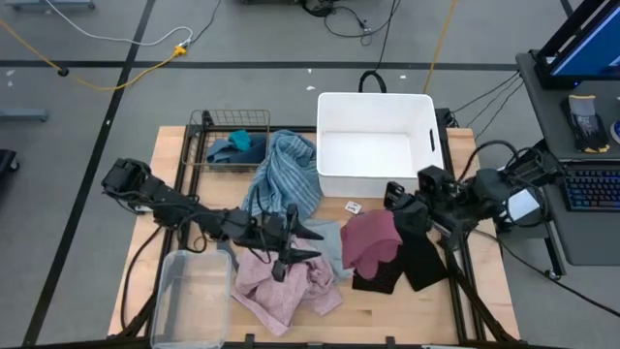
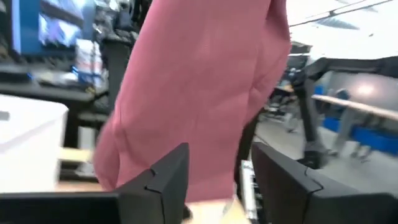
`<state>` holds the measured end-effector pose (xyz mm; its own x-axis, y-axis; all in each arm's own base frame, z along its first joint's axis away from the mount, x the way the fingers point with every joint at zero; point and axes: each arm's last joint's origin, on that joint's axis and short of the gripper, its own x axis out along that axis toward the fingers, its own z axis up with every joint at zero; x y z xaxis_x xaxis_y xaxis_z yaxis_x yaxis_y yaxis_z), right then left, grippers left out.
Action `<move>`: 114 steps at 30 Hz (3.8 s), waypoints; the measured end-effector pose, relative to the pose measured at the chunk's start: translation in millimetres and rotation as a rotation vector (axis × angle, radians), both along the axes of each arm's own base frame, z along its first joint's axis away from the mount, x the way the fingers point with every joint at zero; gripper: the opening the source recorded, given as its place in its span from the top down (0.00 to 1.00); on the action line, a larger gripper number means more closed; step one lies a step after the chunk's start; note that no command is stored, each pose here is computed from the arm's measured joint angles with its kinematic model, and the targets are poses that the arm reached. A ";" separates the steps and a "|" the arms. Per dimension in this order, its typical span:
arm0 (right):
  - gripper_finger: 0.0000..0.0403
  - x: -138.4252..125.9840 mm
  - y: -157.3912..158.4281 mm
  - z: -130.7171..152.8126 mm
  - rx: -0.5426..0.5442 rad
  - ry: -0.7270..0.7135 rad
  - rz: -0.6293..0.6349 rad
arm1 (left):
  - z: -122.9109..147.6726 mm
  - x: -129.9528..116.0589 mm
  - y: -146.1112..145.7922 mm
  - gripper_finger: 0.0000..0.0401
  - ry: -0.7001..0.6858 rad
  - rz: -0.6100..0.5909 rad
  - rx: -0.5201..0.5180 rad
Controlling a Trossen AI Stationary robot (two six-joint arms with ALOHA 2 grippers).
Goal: Pick & Place Cloths
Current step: Put the pink boxers into the transparent bin
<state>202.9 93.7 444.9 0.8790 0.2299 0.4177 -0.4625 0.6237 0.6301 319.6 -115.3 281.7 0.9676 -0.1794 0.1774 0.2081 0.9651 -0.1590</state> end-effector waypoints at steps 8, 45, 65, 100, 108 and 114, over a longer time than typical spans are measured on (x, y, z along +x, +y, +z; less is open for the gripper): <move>1.00 16.3 -12.2 -3.0 0.054 -0.008 -0.028 | 14.0 -3.0 -18.7 0.51 -0.052 0.090 0.228; 1.00 72.7 -26.3 -30.6 0.149 0.025 -0.021 | 0.3 -10.3 -31.8 0.51 0.130 0.251 0.051; 1.00 79.2 -38.8 -35.0 0.068 0.041 -0.024 | 7.3 -9.5 -28.8 0.51 0.065 0.266 0.070; 1.00 78.6 -30.9 -37.1 0.032 0.059 0.038 | 35.6 29.0 -23.0 0.51 0.114 0.534 0.122; 1.00 78.7 -31.1 -37.2 0.019 0.055 0.032 | 36.3 25.8 -33.2 0.51 0.098 0.451 0.089; 1.00 78.9 -32.2 -37.1 0.020 0.055 0.028 | 36.3 23.2 -39.2 0.51 0.098 0.436 0.117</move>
<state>281.8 61.5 407.8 0.8943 0.2466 0.3734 -0.4436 0.5985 0.6671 342.8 -154.5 318.0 0.9684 0.2346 0.0844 -0.2317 0.9718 -0.0428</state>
